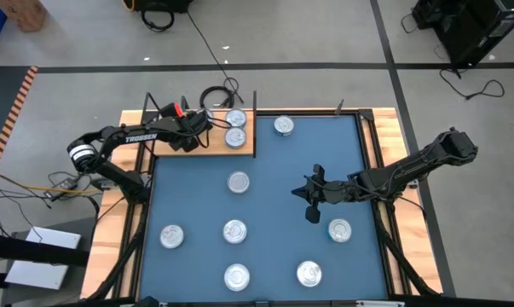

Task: Stack canned seafood by type on shelf
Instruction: Stack the blue tuna can on top of the blue tuna can on the shelf

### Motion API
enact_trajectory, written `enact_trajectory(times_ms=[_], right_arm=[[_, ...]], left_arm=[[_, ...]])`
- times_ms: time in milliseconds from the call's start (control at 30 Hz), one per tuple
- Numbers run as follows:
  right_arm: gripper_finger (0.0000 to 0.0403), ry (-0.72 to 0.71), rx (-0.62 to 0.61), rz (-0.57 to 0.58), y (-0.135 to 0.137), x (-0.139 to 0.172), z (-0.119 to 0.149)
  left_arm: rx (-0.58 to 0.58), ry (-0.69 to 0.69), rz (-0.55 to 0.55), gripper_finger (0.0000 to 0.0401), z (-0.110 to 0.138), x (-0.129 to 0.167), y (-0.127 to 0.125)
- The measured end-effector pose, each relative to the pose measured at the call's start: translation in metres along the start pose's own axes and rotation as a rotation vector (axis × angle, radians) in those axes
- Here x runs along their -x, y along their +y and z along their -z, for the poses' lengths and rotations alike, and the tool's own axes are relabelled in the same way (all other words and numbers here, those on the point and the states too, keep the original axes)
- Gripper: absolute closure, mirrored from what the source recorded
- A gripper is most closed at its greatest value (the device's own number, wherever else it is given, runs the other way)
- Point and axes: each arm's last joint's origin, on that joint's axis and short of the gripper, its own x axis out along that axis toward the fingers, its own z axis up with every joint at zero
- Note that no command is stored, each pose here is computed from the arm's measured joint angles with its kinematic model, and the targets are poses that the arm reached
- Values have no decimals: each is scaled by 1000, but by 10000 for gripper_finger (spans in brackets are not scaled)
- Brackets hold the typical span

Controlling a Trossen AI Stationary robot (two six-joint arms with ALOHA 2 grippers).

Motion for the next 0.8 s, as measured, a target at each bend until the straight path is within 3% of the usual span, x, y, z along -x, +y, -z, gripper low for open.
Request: enact_trajectory(times_ms=[467,633,800], right_arm=[[399,0,0,0,0,0,0],[399,6,3,-14,0,0,0],[391,12,2,-12,0,0,1]], left_arm=[[-17,1,0,151,-8,22,9],[-48,29,1,191,-3,25,12],[18,-18,22,265,0,33,21]])
